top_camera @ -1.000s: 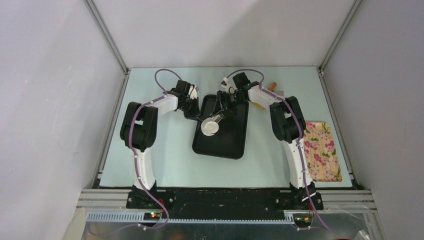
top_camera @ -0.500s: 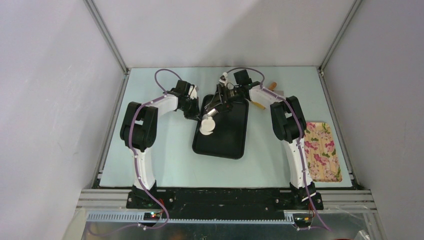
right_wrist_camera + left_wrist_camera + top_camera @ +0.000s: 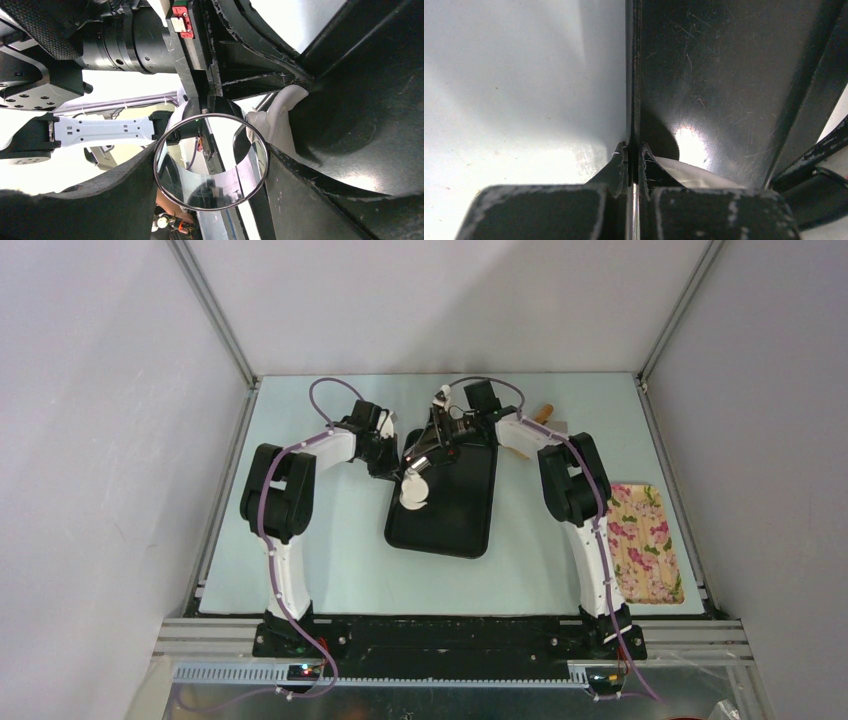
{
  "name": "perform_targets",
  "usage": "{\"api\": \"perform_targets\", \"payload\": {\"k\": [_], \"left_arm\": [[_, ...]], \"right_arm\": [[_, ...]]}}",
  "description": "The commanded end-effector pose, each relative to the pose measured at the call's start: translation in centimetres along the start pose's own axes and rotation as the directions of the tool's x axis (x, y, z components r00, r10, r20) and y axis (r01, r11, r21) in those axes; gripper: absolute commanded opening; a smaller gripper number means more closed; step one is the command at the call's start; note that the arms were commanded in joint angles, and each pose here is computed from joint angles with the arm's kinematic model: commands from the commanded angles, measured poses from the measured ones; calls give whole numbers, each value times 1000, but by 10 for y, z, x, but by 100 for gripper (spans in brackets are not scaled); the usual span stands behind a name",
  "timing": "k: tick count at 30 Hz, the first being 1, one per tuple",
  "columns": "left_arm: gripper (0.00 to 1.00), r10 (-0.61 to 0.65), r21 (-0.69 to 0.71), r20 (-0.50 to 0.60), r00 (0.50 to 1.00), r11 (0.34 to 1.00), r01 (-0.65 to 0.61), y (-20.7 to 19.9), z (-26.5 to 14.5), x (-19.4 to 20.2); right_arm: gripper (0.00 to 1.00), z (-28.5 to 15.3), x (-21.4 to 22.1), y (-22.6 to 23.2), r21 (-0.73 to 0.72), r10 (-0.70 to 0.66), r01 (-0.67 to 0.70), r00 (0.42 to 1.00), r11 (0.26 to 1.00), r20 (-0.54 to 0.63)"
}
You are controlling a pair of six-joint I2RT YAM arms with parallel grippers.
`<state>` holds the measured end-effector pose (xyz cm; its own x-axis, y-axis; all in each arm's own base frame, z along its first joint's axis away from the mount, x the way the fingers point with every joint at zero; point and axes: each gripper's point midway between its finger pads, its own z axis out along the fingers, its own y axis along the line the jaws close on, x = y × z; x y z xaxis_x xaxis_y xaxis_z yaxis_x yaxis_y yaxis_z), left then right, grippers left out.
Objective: Roll out the dumpling wrappers from the dough
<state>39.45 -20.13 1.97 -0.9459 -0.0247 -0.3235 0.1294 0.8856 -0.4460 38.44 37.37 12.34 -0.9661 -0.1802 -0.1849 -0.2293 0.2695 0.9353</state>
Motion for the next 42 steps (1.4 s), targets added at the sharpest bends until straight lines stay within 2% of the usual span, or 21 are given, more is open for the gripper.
{"api": "perform_targets", "payload": {"k": [1,22,28,42], "left_arm": [[0,10,-17,-12,1000,1000,-10,2,9,6],[0,8,-15,-17,1000,1000,-8,2,10,7],[0,10,-13,-17,1000,1000,-10,1,10,7],[0,7,-11,-18,1000,1000,-7,1,10,7]], "right_arm": [[0,6,5,15,-48,-25,23,999,999,-26],[0,19,24,25,-27,-55,54,996,998,-65],[0,15,25,23,93,-195,202,978,975,-76],[0,27,48,29,121,-331,352,929,928,-165]]}}
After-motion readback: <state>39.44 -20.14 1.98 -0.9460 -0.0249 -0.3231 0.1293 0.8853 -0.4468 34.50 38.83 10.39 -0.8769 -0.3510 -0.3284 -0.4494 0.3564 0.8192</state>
